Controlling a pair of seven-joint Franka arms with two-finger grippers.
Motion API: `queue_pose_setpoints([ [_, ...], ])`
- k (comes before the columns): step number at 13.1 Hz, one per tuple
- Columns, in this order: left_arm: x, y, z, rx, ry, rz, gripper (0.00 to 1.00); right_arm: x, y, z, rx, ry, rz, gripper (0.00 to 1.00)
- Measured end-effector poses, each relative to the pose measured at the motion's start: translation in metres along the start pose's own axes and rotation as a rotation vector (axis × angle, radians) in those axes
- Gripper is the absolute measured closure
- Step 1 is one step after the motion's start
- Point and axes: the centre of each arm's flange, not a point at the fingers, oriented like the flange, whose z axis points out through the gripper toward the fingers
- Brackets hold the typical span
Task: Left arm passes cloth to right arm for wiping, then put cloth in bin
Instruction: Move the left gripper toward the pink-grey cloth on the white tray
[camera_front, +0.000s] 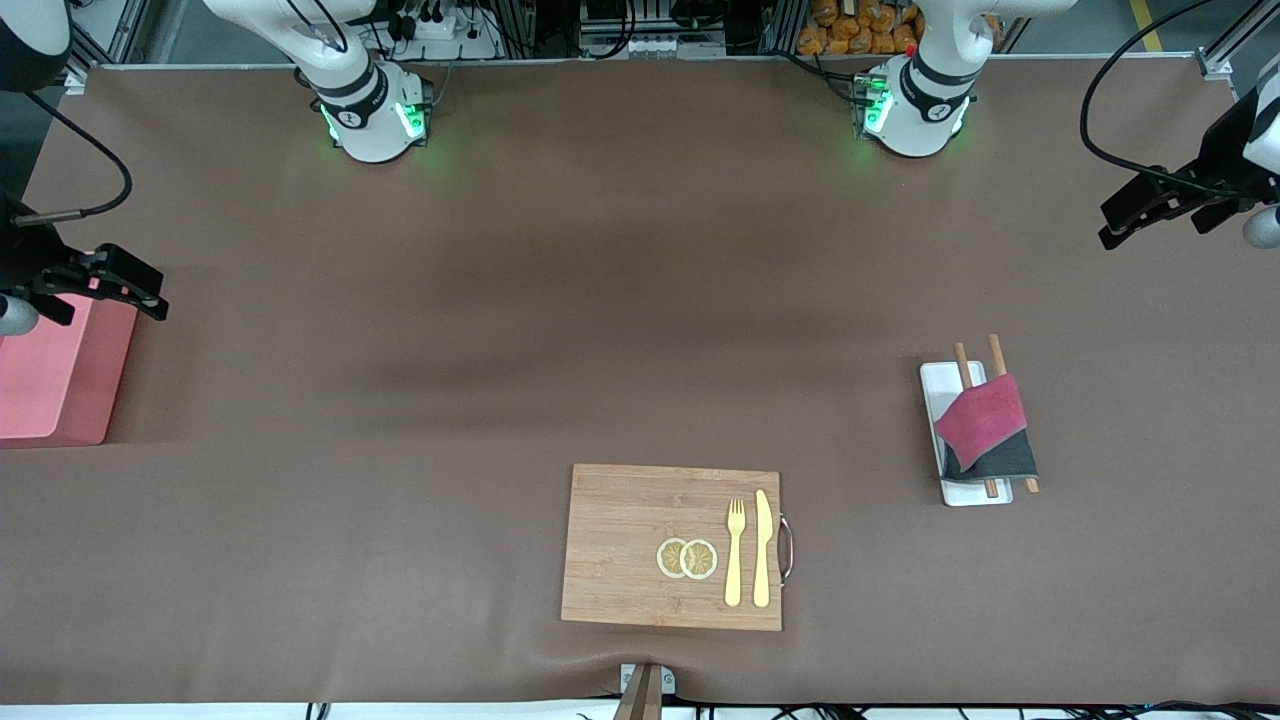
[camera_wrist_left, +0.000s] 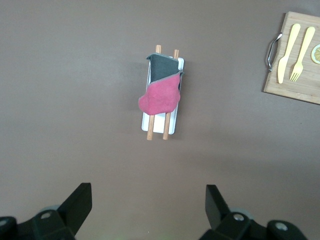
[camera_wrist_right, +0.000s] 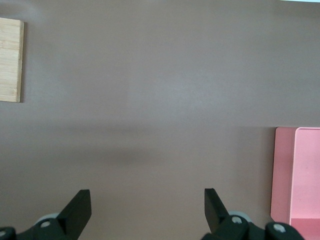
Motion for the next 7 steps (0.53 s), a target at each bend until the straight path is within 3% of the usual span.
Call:
queue_pose_setpoints([
  [7,0.0005,0.0003,0.0017,0.002,-0.005,0.01,0.0,0.0,0.0,0.0008,0.0,-0.003,0.0,0.0],
])
